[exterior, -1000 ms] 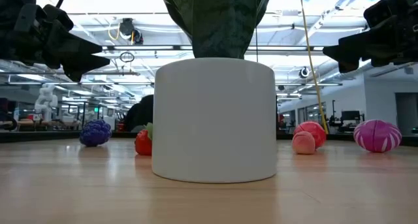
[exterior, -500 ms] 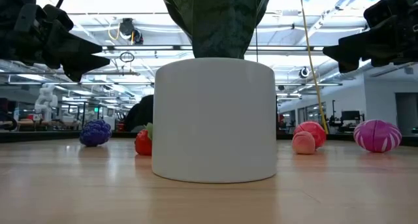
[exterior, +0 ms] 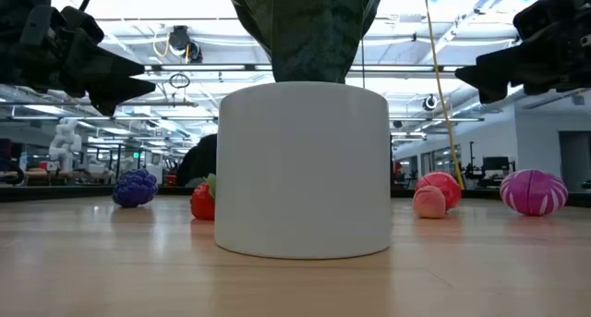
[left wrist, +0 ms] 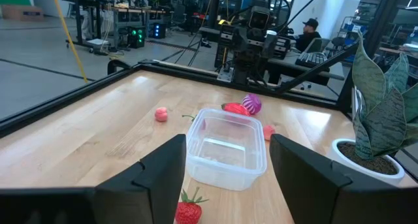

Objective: Pick and placing Produce into tupperware

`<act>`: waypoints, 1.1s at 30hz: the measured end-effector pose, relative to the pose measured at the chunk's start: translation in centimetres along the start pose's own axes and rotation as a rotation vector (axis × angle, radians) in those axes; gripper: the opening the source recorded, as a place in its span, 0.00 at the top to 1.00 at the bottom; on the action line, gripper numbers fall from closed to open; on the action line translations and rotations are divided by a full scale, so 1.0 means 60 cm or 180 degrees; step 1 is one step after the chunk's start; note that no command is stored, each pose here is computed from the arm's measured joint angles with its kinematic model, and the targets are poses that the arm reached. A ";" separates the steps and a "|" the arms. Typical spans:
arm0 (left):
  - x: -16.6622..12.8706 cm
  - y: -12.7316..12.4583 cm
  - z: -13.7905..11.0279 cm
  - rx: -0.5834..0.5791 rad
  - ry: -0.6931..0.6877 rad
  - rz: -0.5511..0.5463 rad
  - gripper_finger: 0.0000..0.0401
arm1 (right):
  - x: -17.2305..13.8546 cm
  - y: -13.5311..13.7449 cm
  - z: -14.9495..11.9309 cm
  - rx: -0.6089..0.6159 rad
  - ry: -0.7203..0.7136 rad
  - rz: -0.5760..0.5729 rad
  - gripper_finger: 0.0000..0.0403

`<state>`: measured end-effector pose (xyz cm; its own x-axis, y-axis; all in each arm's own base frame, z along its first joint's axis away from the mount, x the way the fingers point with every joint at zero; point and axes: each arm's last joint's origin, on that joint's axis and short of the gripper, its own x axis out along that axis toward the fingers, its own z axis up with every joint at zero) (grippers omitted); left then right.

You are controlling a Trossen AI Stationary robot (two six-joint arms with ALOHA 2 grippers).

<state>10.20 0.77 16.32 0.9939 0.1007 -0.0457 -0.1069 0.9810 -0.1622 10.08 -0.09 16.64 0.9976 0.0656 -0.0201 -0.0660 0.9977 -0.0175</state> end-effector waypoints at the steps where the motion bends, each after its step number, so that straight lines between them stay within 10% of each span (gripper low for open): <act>1: 0.000 0.000 0.000 0.0000 0.0001 0.0001 0.44 | 0.000 0.000 0.000 0.0000 0.0001 0.0000 0.52; 33: 0.000 0.000 0.000 -0.0080 0.0000 0.0000 0.44 | -0.003 0.000 0.030 0.0429 -0.0602 0.0029 0.52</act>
<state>10.20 0.77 16.32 0.9938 0.1009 -0.0457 -0.1077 0.9764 -0.1870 9.95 -0.09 18.46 0.9836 0.0642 0.1684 -0.0844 0.9897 0.1157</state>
